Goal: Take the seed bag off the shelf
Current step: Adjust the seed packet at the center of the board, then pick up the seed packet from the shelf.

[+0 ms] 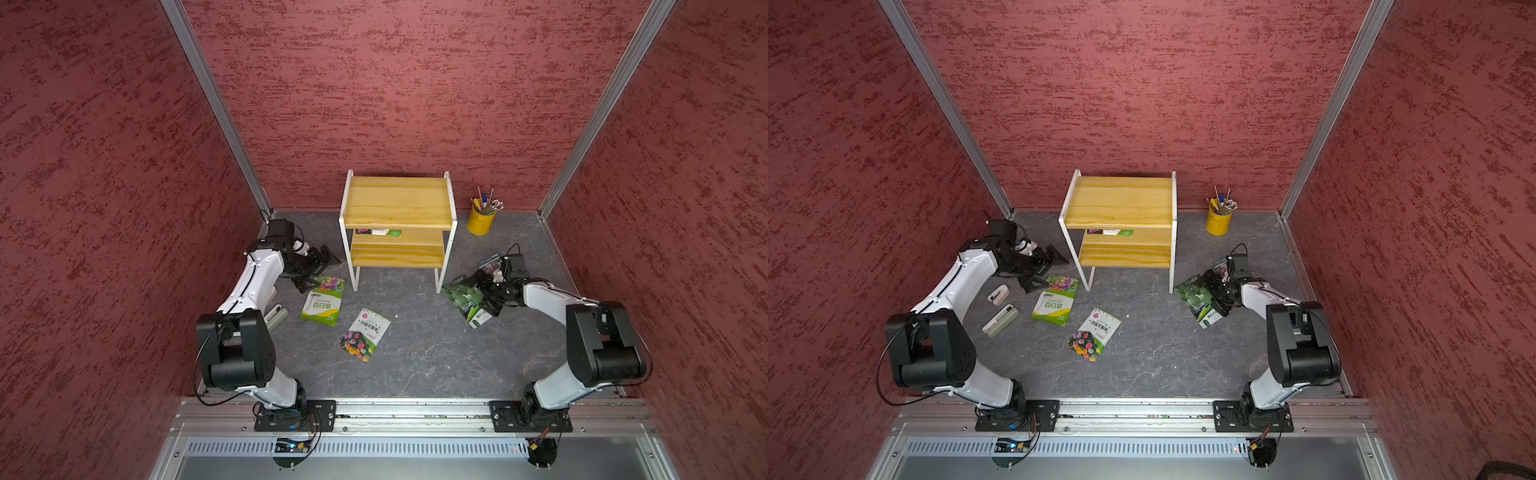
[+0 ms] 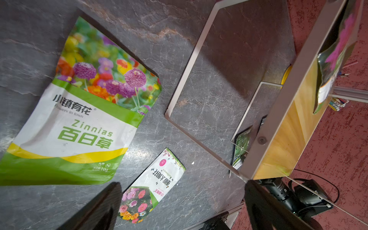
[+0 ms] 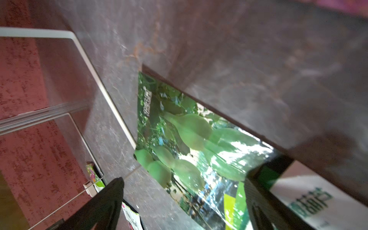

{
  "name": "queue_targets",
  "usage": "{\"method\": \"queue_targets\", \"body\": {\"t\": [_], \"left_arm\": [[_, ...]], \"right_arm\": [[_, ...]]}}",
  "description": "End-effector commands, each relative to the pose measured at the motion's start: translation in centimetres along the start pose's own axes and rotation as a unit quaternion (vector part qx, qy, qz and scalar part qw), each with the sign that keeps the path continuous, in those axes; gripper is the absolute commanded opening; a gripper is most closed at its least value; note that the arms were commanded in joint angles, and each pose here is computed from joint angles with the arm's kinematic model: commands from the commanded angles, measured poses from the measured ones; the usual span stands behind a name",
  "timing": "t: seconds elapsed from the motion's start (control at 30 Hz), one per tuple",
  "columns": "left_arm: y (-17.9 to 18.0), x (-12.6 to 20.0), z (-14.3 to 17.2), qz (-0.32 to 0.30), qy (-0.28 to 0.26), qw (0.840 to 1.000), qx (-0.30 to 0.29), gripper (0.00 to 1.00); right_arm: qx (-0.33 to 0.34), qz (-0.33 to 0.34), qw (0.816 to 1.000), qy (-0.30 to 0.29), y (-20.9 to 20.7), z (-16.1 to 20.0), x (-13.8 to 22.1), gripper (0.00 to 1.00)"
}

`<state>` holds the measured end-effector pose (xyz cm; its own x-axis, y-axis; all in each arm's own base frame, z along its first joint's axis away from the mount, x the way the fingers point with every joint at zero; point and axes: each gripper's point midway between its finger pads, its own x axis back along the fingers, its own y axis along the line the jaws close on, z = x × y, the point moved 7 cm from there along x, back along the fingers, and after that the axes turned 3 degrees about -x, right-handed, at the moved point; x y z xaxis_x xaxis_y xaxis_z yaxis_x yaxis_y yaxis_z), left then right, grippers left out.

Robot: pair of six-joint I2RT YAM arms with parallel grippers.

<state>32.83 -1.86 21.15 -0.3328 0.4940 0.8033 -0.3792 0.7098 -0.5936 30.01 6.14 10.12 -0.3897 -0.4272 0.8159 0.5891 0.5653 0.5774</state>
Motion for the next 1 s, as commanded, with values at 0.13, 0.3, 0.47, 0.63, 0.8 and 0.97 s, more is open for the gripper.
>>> {"method": "queue_targets", "body": {"t": [0.13, 0.3, 0.47, 0.63, 0.8, 0.97], "left_arm": [[-2.2, 0.6, -3.0, 0.038, -0.023, 0.999, -0.012, 1.00], [-4.1, 0.5, -5.6, 0.064, -0.036, 0.997, -0.026, 1.00], [-6.5, -0.8, -8.6, 0.101, -0.034, 0.993, -0.048, 1.00], [-9.5, -3.0, -10.4, 0.114, -0.023, 0.989, -0.092, 1.00], [-10.9, -5.5, -11.2, 0.127, -0.017, 0.987, -0.094, 1.00], [-11.7, -8.1, -11.2, 0.129, -0.008, 0.987, -0.100, 1.00]], "right_arm": [[-0.038, 0.083, 0.996, -0.008, -4.3, 3.6, 3.6, 0.98], [-0.039, 0.061, 0.997, -0.021, -4.4, 4.9, 5.9, 0.98], [-0.029, 0.042, 0.998, -0.021, -3.2, 5.1, 7.3, 0.98], [-0.017, 0.037, 0.999, -0.013, -2.0, 4.8, 7.6, 0.98], [-0.018, 0.030, 0.999, -0.011, -1.6, 4.6, 7.7, 0.98], [-0.018, 0.028, 0.999, -0.006, -1.5, 4.8, 7.8, 0.98]]}}
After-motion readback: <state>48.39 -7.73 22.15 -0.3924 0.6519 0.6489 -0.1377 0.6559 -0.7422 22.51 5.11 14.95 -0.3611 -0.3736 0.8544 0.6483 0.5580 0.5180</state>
